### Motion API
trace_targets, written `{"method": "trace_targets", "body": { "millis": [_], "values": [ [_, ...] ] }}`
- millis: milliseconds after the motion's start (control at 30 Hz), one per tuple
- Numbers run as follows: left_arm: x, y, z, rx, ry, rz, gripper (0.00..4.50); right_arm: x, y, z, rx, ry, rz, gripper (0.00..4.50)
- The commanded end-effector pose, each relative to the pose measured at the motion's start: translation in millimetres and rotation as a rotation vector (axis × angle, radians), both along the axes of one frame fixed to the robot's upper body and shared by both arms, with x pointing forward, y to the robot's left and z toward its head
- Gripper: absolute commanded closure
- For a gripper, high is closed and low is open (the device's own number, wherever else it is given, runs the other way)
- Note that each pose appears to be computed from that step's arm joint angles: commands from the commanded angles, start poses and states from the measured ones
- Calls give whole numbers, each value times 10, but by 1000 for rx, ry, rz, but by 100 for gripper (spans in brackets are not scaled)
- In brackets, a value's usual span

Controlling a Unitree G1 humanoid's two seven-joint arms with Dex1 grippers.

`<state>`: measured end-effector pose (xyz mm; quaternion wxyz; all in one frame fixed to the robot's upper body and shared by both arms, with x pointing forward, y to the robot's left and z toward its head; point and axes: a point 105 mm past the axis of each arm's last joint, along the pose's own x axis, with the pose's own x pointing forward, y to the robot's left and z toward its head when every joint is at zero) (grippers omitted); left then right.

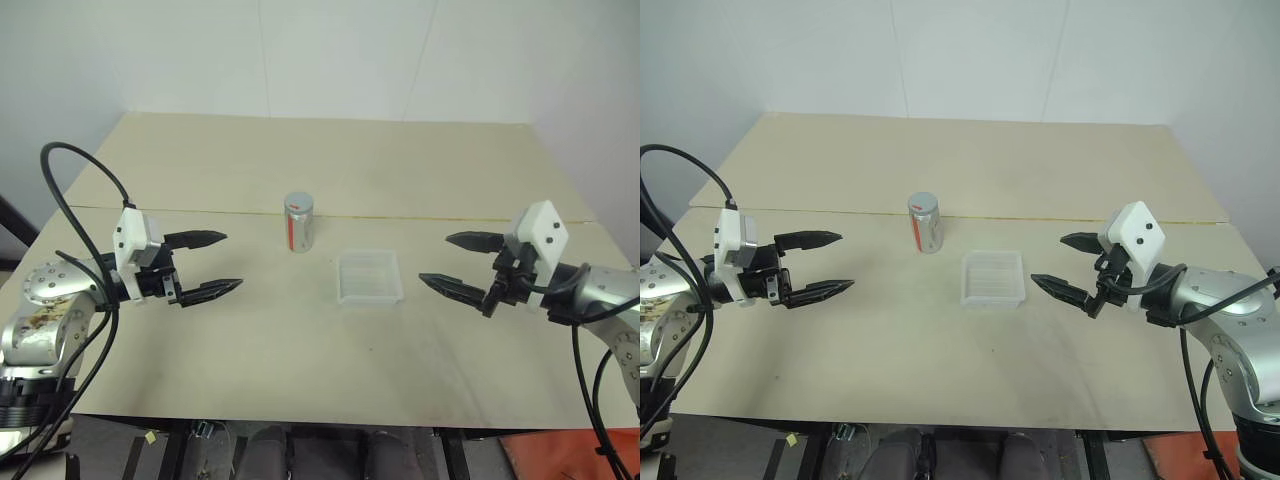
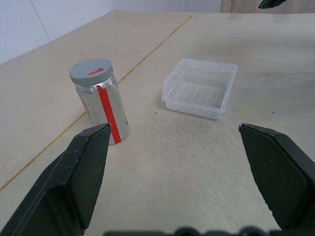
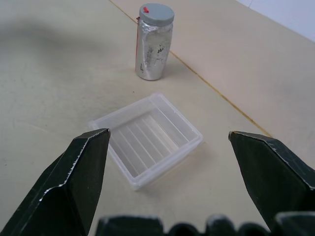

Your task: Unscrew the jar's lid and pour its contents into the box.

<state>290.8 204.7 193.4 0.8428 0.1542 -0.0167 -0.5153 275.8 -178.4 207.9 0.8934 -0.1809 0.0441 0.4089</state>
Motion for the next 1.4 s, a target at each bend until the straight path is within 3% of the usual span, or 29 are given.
{"method": "trace_targets", "body": {
  "millis": [33,333,567,1400],
  "values": [
    [-13,-7,107,3,-45,-1,0,-16,6,104,-16,-57,9,3],
    [235,-370,-25,-98,-63,134,0,15,53,96,0,-73,-9,3],
    [591,-478,-164,-168,-64,433,0,15,61,128,7,-93,-29,3],
    [1189,-1052,-344,-301,-55,530,0,5,74,177,2,-126,-85,3]
  ]
}}
